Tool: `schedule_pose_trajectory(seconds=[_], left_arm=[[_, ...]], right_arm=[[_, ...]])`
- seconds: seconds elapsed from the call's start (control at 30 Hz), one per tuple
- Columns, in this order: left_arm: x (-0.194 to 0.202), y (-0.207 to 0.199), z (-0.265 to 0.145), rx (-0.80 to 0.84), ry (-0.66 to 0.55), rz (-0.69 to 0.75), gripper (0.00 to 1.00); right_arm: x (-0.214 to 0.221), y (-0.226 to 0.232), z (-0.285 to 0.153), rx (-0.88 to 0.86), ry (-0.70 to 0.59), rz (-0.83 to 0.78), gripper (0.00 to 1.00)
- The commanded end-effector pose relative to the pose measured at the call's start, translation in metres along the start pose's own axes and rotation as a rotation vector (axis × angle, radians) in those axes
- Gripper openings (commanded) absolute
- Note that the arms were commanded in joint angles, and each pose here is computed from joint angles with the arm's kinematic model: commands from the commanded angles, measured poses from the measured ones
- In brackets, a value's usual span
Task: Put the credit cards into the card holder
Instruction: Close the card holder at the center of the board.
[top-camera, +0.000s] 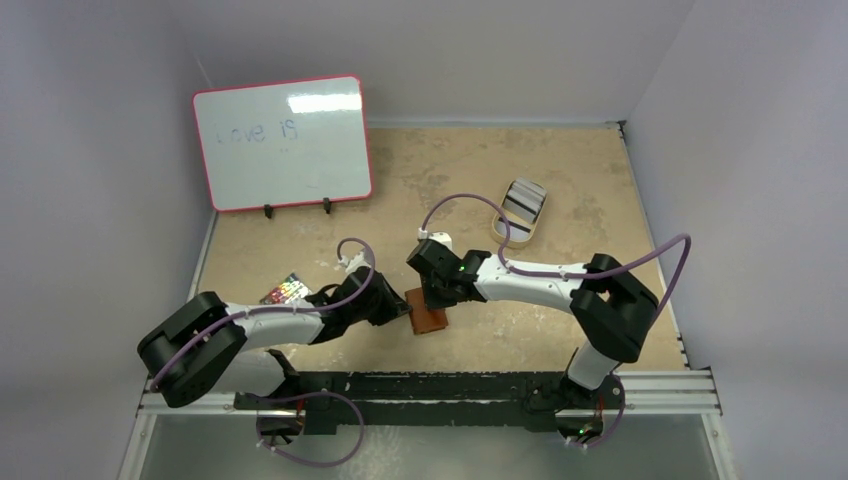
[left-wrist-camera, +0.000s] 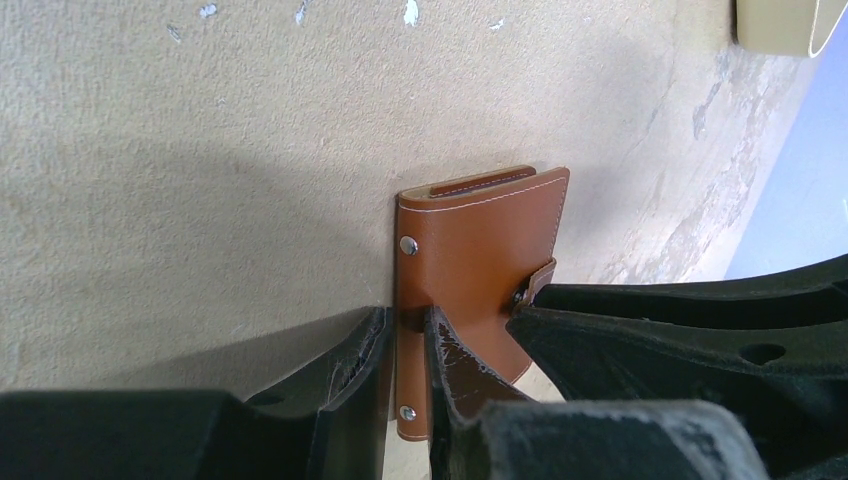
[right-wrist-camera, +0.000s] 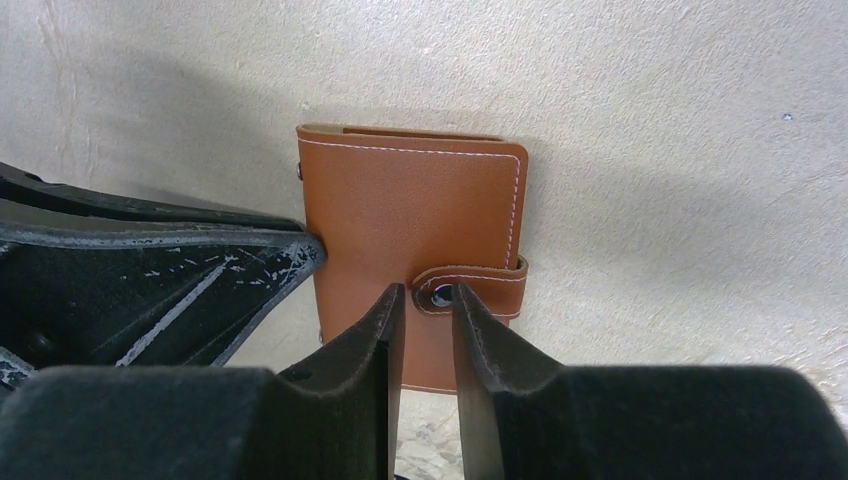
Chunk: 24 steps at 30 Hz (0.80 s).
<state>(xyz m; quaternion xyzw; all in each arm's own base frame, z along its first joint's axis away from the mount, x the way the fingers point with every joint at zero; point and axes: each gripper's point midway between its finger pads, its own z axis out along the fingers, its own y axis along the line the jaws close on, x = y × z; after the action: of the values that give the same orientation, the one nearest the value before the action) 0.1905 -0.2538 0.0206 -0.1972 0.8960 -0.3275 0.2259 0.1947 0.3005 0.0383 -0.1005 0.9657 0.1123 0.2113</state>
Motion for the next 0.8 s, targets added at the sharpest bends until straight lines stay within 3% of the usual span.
schedule_pose_trajectory(seconds=[0.0,0.43,0.77], left_arm=[[-0.011,-0.021,0.002,0.048,-0.034,0.026,0.17],[-0.01,-0.018,0.002,0.043,-0.036,0.027,0.17],[-0.01,-0.018,0.004,0.04,-0.031,0.034,0.17]], right_arm=[[-0.004,0.008,-0.009,-0.038,-0.021,0.001,0.26],[-0.002,0.011,-0.005,-0.049,-0.009,-0.026,0.14],[0.008,0.006,0.003,-0.021,0.037,-0.039,0.12]])
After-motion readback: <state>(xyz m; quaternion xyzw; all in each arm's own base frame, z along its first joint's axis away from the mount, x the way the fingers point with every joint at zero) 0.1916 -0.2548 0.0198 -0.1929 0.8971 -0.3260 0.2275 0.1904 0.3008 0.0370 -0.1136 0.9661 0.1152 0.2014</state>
